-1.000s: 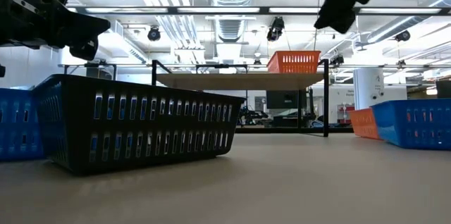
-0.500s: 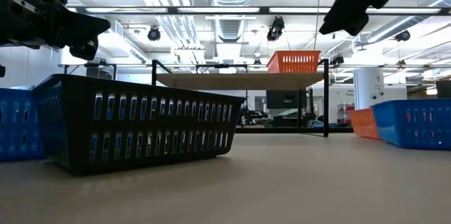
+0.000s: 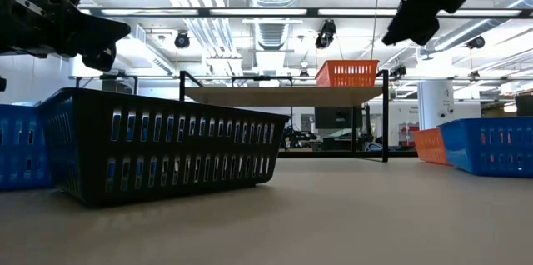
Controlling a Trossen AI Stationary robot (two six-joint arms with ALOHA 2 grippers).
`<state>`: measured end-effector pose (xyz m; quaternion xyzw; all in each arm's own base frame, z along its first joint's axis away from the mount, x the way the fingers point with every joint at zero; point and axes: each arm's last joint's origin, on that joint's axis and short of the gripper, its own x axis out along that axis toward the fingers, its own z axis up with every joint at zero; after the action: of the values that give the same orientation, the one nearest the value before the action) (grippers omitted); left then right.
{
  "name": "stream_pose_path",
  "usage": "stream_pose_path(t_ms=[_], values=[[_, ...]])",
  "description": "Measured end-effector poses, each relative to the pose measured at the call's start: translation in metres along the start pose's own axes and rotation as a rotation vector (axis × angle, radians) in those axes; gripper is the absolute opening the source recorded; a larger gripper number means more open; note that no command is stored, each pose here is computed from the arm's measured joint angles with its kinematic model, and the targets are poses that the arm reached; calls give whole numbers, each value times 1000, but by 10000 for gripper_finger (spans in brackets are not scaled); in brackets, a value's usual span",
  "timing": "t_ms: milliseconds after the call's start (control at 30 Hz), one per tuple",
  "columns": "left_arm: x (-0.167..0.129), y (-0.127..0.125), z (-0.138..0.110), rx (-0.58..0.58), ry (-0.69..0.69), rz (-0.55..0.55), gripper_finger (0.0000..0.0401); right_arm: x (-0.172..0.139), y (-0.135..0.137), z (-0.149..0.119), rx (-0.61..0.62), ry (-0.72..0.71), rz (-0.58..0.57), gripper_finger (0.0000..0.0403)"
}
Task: Stack baskets on shelf by color
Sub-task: Put the bottom black basket on the shelf
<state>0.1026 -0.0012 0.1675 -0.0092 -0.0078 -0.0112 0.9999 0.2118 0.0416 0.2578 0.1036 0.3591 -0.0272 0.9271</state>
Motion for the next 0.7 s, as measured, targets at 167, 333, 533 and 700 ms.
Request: stream_pose_path(t_ms=[167, 333, 533, 700], values=[[0, 0, 0, 0, 0, 0, 0, 8, -1, -6, -19, 71, -25, 132], [0, 0, 0, 0, 0, 0, 0, 24, 0, -3, -90, 89, -30, 133], [0, 0, 0, 0, 0, 0, 0, 26, 14, 8, -7, 284, -77, 113], [0, 0, 0, 0, 0, 0, 0, 35, 30, 11, 73, 397, -132, 117]])
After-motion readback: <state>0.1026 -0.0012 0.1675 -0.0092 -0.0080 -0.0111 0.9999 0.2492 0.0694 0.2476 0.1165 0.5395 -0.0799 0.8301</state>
